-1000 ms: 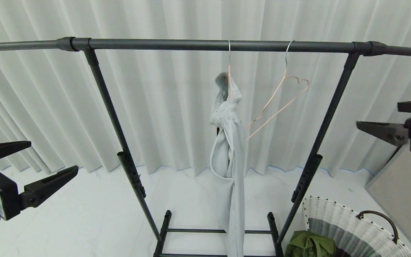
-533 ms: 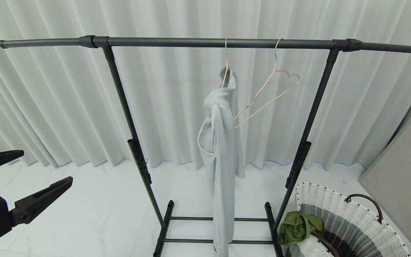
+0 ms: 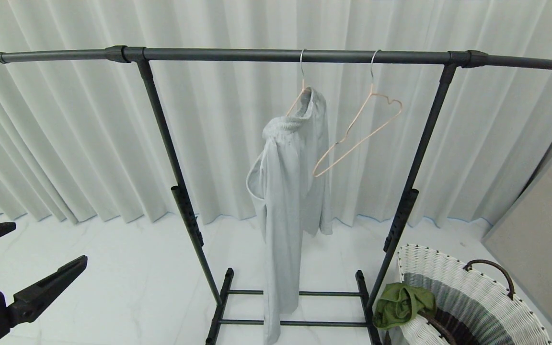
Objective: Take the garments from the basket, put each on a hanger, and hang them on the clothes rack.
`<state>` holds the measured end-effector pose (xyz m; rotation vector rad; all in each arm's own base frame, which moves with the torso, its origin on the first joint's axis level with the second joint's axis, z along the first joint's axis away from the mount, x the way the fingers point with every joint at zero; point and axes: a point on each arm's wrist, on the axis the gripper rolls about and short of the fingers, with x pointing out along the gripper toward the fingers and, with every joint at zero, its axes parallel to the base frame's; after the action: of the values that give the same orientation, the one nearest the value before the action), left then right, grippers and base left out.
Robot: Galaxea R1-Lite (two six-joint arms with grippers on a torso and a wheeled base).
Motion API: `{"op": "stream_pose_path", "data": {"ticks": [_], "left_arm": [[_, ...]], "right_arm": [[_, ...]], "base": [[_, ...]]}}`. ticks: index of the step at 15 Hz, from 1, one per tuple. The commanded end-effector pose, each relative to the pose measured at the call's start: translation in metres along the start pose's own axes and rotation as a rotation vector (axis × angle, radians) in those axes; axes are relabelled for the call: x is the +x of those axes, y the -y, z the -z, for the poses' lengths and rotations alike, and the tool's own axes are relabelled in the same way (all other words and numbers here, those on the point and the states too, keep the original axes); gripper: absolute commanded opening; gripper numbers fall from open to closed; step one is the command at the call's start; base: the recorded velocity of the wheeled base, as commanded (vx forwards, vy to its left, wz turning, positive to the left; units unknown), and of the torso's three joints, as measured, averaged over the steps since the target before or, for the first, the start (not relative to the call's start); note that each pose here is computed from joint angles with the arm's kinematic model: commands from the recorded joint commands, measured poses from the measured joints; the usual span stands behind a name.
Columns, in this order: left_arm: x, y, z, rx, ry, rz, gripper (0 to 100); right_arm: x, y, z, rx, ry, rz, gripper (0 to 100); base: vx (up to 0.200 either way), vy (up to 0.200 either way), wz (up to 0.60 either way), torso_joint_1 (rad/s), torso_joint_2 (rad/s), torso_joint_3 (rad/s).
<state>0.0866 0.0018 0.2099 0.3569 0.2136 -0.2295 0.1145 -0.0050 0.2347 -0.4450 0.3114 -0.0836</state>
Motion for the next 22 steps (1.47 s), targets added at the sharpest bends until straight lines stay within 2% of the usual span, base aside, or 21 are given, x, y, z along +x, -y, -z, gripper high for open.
{"op": "stream_pose_path", "data": {"ticks": [1,9,12,17,19,22], "left_arm": [[-0.003,0.001,0.000,0.002,0.009,-0.006,100],[-0.005,0.001,-0.001,-0.001,0.021,-0.009,100],[-0.011,0.004,0.002,0.017,0.037,-0.008,100],[-0.011,0.005,0.002,0.007,0.037,-0.007,100],[-0.011,0.006,0.002,0.011,0.041,0.004,100],[-0.011,0.008,0.001,0.030,0.054,0.038,100]], "right_arm": [[0.002,-0.002,0.005,-0.004,-0.021,-0.006,100],[0.002,-0.003,0.006,-0.006,-0.024,-0.006,100],[0.003,-0.003,0.006,-0.006,-0.027,-0.007,100],[0.004,-0.006,0.012,-0.009,-0.048,-0.015,100],[0.006,-0.005,0.016,-0.008,-0.074,-0.001,100],[0.020,0.002,0.028,0.008,-0.167,0.053,100]], "base": [[0.000,0.000,0.00,-0.090,0.23,0.129],[0.000,0.000,0.00,-0.169,0.45,0.275],[0.000,0.000,0.00,-0.149,0.46,0.302],[0.000,0.000,0.00,-0.113,0.45,0.334],[0.000,0.000,0.00,-0.061,0.45,0.369],[0.000,0.000,0.00,-0.027,0.20,0.165]]}}
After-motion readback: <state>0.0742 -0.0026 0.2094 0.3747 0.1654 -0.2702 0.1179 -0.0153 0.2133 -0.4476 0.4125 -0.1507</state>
